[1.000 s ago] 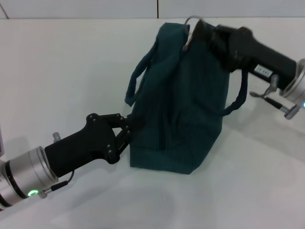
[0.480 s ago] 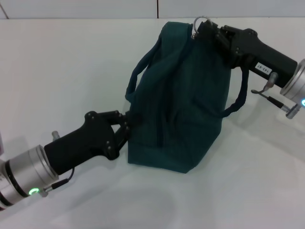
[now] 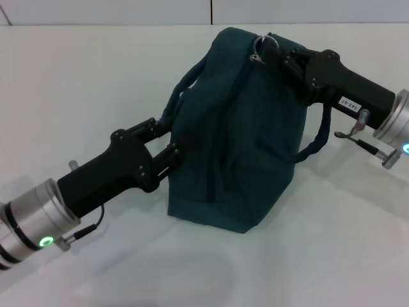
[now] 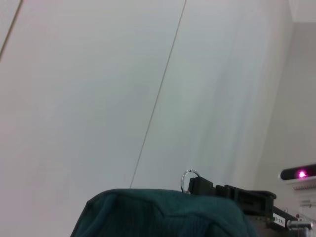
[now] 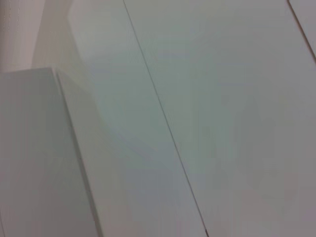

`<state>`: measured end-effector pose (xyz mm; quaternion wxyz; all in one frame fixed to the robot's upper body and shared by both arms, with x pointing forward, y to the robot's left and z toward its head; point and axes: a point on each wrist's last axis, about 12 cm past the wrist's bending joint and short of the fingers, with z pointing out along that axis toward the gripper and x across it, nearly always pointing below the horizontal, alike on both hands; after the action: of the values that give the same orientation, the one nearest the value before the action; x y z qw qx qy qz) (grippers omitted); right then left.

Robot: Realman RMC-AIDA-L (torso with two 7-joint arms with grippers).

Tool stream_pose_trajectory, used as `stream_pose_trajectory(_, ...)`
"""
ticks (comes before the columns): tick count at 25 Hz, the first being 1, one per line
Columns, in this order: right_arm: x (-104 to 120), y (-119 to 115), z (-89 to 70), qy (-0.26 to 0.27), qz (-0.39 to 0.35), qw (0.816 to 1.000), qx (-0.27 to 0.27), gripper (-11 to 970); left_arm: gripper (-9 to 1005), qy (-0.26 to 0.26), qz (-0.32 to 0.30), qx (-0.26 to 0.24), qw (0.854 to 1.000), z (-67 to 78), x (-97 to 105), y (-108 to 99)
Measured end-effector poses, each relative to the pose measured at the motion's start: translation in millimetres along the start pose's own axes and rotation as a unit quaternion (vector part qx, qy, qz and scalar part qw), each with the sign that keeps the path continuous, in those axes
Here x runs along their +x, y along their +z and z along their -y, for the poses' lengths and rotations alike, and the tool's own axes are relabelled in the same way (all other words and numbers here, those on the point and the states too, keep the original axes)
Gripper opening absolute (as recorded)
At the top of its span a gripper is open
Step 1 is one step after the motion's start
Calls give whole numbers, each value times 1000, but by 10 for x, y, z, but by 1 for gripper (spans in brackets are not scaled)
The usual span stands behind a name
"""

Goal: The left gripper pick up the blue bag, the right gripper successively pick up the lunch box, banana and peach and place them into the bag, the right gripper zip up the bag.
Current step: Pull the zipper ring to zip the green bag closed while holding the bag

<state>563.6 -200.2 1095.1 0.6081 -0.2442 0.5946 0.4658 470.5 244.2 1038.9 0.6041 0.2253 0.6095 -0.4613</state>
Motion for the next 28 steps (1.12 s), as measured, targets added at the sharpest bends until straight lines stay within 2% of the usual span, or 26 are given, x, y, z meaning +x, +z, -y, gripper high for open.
stream_pose_trajectory(8,18,-56,-29,0,5,1000,-4,15,457,-25,1,15,1000,-51,-70,135)
stream_pose_trajectory(14,30,-82,-33,1,5,1000,-1,15,430,-8,-4,22,1000,-54,-74,158)
stream_pose_trajectory(19,29,-88,-31,1,7,1000,0,15,192,-7,-9,27,1000,-40,-60,158)
stream_pose_trajectory(24,-12,-107,3,0,19,1000,11,15,51,12,-25,57,998,9,-42,149)
stream_pose_trajectory(28,-57,-174,82,-9,33,999,40,15,51,25,-30,68,997,23,-44,126)
